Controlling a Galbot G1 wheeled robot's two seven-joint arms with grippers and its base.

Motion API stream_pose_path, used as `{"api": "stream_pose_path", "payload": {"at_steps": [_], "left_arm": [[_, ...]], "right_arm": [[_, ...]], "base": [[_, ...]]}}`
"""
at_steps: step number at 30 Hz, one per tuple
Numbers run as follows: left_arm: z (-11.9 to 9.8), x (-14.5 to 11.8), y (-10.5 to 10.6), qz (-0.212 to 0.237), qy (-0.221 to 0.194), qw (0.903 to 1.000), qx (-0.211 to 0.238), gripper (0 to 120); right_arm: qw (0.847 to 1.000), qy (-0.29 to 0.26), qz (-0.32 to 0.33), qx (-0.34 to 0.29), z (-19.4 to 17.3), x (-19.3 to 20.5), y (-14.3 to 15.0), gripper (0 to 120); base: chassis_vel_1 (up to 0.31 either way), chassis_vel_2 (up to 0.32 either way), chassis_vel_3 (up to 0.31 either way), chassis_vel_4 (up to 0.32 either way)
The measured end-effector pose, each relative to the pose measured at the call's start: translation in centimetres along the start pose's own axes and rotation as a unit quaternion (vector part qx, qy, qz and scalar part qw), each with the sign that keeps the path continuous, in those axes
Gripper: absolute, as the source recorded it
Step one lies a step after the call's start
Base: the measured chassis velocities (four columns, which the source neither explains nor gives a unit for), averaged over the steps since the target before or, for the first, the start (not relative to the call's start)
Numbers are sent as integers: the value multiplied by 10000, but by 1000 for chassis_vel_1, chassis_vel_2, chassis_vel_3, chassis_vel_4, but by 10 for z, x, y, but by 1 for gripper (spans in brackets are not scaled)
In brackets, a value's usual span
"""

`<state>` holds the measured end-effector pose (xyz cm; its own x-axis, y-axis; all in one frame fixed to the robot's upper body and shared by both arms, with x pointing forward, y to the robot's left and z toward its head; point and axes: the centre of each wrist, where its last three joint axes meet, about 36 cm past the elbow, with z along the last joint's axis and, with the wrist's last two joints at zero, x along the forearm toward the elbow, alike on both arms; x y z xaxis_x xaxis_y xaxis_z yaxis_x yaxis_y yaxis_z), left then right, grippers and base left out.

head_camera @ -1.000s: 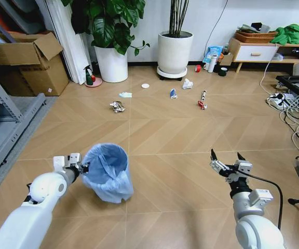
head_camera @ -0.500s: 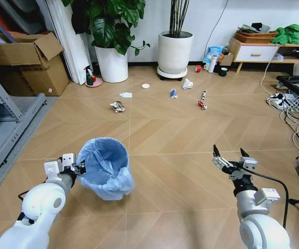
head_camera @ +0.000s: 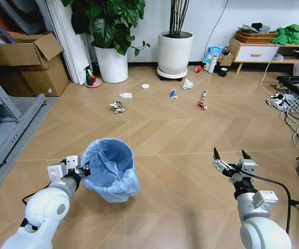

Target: Pick up the trash bin and place the garbage on the floor into it.

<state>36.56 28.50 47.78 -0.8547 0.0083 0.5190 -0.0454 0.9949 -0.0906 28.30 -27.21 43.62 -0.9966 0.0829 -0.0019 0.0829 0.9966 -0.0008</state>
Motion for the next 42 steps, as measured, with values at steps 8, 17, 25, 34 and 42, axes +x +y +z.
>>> {"api": "stream_pose_path", "payload": {"at_steps": [8, 17, 25, 34, 42], "left_arm": [[2, 1, 0, 29, -7, 10000, -29, 0], [4, 2, 1, 56, -2, 10000, -38, 0], [4, 3, 0, 84, -15, 10000, -39, 0], [5, 6, -1, 106, -19, 9999, -35, 0], [9, 6, -2, 89, 16, 10000, -38, 0]], "right_arm": [[10000, 44, 20, 56, 4, 1, 2, 100], [9999, 88, 41, 96, 7, 4, 6, 100], [9998, 123, 53, 121, 8, 6, 7, 100], [9998, 134, 71, 134, 9, 9, 9, 100], [9998, 118, 86, 151, 10, 10, 9, 100]], "base": [[-149, 248, 148, -230], [-146, 246, 149, -254], [-136, 255, 130, -253], [-133, 280, 131, -267], [-132, 270, 120, -279]]}}
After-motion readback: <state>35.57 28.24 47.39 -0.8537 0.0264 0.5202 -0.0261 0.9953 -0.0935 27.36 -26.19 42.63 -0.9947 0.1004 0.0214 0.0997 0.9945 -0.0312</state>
